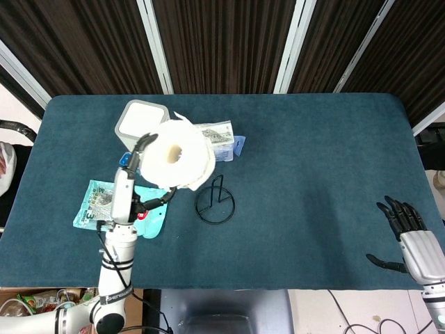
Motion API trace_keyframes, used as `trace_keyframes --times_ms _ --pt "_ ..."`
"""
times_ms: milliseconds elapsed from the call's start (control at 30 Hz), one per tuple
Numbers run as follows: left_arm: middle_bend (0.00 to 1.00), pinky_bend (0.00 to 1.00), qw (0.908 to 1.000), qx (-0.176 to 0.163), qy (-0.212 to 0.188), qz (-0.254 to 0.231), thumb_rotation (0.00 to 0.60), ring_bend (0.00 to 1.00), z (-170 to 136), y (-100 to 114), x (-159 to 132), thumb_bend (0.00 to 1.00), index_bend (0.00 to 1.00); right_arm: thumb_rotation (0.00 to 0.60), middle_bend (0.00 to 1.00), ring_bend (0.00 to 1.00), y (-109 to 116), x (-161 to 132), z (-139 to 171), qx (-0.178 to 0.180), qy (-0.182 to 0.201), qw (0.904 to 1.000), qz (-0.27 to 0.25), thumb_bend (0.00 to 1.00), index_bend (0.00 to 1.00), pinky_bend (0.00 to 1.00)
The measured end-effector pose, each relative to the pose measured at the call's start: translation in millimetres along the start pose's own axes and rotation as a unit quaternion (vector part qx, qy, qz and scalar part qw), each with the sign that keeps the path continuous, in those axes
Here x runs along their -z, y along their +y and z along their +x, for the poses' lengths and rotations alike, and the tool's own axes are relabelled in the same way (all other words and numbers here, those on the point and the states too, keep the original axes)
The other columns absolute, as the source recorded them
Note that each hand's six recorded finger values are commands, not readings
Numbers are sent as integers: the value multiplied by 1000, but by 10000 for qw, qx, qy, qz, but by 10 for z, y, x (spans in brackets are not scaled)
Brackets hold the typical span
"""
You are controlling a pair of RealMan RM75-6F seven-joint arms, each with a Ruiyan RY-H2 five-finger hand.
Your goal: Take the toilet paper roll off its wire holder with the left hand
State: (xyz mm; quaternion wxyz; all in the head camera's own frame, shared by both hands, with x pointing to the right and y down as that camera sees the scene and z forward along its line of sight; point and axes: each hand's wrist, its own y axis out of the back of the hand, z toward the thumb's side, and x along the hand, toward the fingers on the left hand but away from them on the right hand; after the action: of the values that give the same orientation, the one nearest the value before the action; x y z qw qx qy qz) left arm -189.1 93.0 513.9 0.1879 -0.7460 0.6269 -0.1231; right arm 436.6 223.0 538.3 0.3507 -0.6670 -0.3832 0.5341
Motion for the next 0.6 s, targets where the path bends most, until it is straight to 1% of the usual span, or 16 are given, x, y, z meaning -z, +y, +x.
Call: trace_keyframes --times_ms 67,133,167,233,300,400,467,567,600 --pt "842 926 9998 -131 -42 145 600 871 29 185 -11 702 851 600 0 0 -5 -6 2 -6 10 10000 7 70 0 0" --pt "841 925 9994 -219 -14 276 600 870 15 336 38 697 852 600 0 0 -12 -15 2 -16 24 10000 12 70 0 0" --pt "840 923 9990 -260 20 357 600 869 -9 424 93 696 852 600 0 0 -17 -22 3 -24 33 10000 12 70 0 0" --pt "840 921 9986 -286 105 443 600 869 -63 513 211 696 852 600 0 0 -23 -29 5 -32 41 10000 20 70 0 0" --pt "839 921 9978 -266 259 546 600 868 -155 591 407 695 852 600 0 0 -35 -43 12 -55 56 10000 17 70 0 0" --pt "840 921 9959 -144 545 714 600 868 -345 669 756 694 852 600 0 0 -50 -57 18 -74 71 9999 32 70 0 0" --pt "840 921 9937 -1 762 816 600 868 -516 698 1010 693 852 600 0 0 -67 -73 19 -92 81 9999 37 70 0 0" --pt "839 921 9905 277 1003 899 600 868 -834 678 1302 692 852 600 0 0 -89 -85 13 -125 82 9999 56 70 0 0" --pt "839 921 9898 368 1033 913 600 868 -937 654 1354 690 852 600 0 0 -93 -86 10 -130 76 9999 59 70 0 0"
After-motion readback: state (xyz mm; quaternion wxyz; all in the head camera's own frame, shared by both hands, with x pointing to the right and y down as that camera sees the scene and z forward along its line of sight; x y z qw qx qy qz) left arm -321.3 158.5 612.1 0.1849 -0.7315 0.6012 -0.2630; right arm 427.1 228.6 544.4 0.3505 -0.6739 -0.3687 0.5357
